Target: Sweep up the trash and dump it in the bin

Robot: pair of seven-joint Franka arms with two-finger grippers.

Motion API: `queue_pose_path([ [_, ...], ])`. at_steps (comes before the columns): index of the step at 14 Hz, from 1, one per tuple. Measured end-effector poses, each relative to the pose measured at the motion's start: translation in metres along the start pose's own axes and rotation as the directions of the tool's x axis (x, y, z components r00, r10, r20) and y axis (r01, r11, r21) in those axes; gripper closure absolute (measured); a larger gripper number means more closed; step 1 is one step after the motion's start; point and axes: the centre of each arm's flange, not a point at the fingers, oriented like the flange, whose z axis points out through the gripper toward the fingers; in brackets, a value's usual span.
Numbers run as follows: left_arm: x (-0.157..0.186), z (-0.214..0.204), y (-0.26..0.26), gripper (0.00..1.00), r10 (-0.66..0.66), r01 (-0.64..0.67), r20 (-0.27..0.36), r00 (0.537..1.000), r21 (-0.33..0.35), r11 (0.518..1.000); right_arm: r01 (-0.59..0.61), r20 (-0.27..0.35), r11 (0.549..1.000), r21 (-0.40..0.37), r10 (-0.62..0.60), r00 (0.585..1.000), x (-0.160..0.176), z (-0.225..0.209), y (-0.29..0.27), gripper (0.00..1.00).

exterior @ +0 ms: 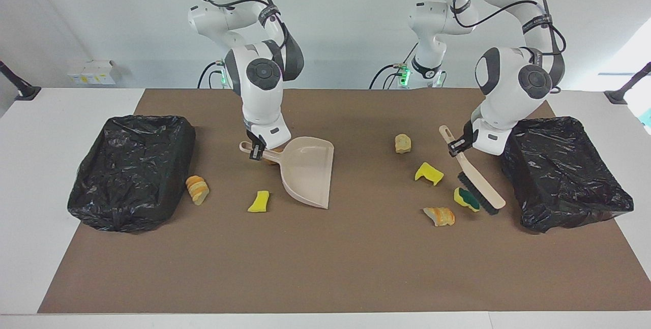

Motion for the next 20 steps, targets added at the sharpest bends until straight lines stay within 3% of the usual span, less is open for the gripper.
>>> queue_pose_path([
  [4,0.024,0.005,-0.041,0.75,0.241,-0.234,-0.038,0.970,0.124,0.964,0.065,-0.017,0.997,-0.042,-0.065,0.998,0.001,0.003,-0.001,0.69],
  [10,0.043,0.040,-0.054,0.75,0.344,-0.332,-0.040,0.938,0.185,0.925,0.095,-0.022,0.994,-0.058,-0.097,0.995,0.006,0.006,-0.003,0.69],
  [16,0.044,0.055,-0.023,0.75,0.437,-0.418,-0.064,0.897,0.193,0.887,0.100,-0.022,0.993,-0.060,-0.101,0.995,0.007,0.007,-0.004,0.69],
  [20,0.013,0.065,0.047,0.75,0.550,-0.531,-0.043,0.834,0.211,0.821,0.103,-0.022,0.993,-0.063,-0.104,0.994,0.009,0.008,-0.005,0.69],
])
